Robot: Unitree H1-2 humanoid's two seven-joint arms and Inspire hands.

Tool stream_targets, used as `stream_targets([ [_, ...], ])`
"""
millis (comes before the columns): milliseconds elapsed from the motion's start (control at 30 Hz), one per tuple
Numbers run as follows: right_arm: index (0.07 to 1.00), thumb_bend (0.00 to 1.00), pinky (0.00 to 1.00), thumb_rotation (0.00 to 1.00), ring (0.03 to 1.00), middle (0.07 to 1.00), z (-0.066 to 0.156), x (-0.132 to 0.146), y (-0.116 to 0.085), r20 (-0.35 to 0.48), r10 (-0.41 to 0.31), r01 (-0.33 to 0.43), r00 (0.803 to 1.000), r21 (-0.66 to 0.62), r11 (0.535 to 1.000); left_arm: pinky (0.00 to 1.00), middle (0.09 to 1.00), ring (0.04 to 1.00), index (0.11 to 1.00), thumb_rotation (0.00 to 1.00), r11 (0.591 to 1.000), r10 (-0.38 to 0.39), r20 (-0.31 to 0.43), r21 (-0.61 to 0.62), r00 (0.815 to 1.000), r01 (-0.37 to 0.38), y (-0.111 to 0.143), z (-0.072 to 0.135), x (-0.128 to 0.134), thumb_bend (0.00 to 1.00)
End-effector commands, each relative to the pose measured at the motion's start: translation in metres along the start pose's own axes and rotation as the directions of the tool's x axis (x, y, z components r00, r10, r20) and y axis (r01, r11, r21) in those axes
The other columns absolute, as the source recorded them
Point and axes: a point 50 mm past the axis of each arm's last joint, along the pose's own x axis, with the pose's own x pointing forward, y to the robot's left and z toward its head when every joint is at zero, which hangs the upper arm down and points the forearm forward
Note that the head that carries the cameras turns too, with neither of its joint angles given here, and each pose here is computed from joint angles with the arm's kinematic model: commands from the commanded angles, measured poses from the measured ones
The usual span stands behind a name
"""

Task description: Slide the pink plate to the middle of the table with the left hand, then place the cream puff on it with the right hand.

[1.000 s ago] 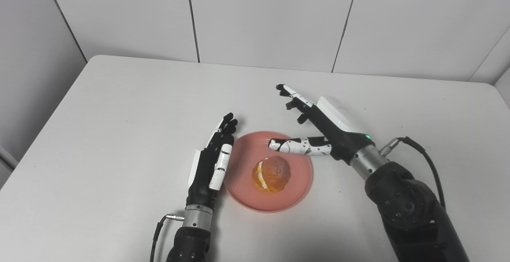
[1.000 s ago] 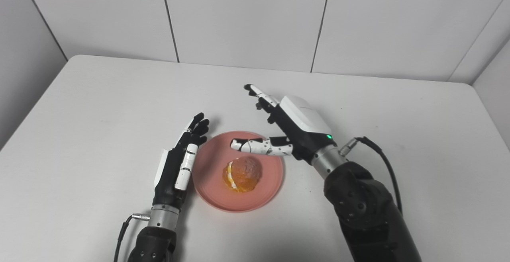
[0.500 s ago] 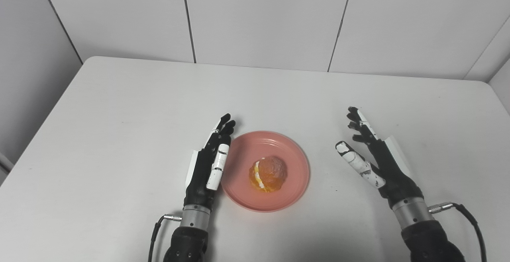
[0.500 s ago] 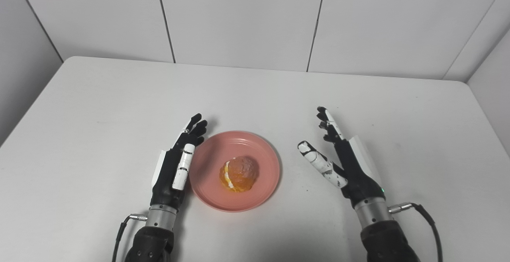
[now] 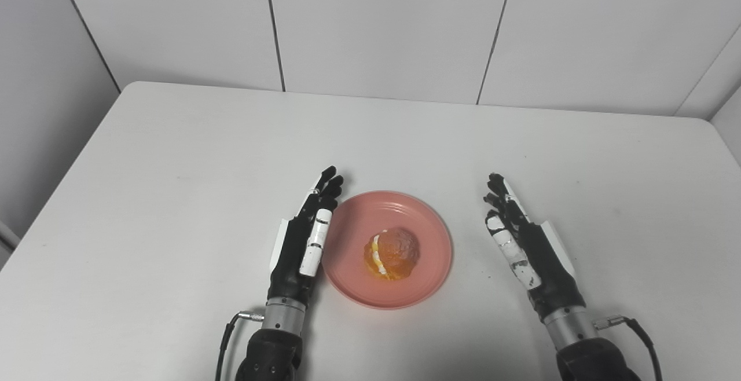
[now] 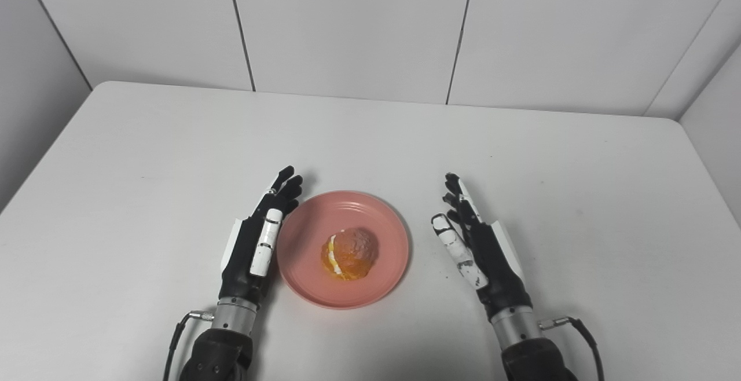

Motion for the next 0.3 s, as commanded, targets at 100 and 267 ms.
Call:
stream_targets([
  [100,1.000,0.52,0.97,1.00,0.988,1.000,0.004,0.003,0.010,0.059,0.010,-0.013,0.998,0.045,0.999,0.93,0.922,0.922,0.909,1.00,1.000,-0.010,-0.071,0.005,0.997,0.010,0.005,-0.015,-0.016,0.48],
  [267,1.000,0.51,0.99,1.00,0.995,1.000,-0.003,0.003,0.018,0.043,0.010,-0.013,0.999,0.067,0.998,0.93,0.929,0.928,0.914,1.00,1.000,-0.017,-0.075,0.011,0.997,0.018,0.008,-0.015,-0.017,0.48],
])
